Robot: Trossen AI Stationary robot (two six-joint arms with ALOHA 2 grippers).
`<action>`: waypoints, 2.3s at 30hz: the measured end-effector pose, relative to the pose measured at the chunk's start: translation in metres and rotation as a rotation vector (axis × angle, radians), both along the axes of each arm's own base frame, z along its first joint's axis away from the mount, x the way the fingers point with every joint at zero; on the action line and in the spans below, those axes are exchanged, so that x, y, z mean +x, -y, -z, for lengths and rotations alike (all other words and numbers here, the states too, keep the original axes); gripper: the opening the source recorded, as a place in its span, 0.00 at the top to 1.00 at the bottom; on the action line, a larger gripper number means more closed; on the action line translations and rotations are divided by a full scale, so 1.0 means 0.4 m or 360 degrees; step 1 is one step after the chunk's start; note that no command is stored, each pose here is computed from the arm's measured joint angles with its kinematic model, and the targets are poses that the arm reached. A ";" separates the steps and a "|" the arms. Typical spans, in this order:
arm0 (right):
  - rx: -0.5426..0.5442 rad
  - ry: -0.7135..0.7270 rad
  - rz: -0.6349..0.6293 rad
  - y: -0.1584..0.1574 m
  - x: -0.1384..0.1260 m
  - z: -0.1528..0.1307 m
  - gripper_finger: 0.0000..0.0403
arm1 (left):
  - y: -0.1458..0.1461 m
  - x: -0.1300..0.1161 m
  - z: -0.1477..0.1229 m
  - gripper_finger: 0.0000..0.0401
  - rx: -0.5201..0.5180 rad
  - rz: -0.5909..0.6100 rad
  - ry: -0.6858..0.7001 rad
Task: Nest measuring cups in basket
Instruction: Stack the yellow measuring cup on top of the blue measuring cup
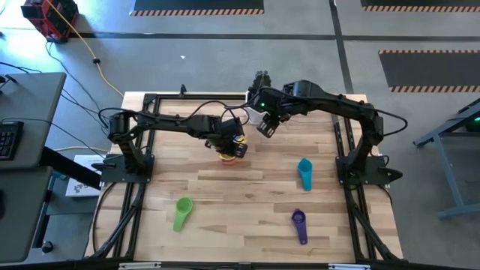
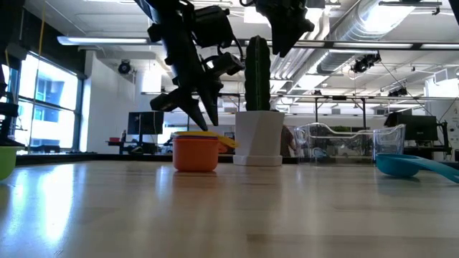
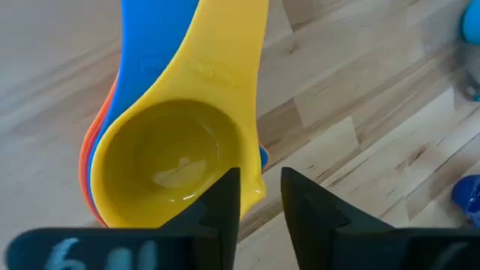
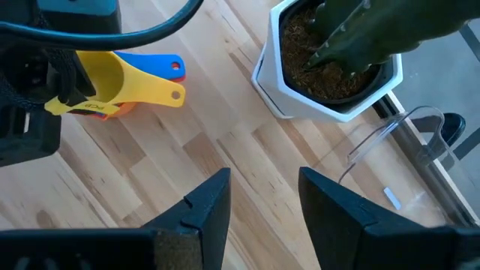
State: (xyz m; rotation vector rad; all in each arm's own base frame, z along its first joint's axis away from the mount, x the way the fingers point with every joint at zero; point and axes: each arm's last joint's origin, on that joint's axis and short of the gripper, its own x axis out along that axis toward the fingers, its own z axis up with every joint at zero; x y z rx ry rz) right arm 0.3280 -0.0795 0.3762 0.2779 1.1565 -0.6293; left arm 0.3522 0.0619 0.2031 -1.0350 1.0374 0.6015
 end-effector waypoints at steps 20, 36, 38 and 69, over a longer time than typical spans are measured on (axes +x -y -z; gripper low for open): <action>0.0199 0.0029 0.0081 -0.018 0.003 0.016 0.63 | -0.038 -0.118 -0.119 0.72 0.0140 0.0201 -0.0081; 0.0442 0.0069 0.0553 -0.118 0.042 0.150 0.63 | -0.168 -0.218 -0.130 0.72 0.0271 0.0398 -0.0295; 0.0504 0.0139 0.0597 -0.133 0.058 0.182 0.63 | -0.183 -0.227 -0.129 0.72 0.0280 0.0422 -0.0297; 0.0528 0.0866 0.1101 -0.132 0.088 0.473 0.63 | -0.270 -0.231 -0.005 0.72 0.0261 0.0494 -0.0113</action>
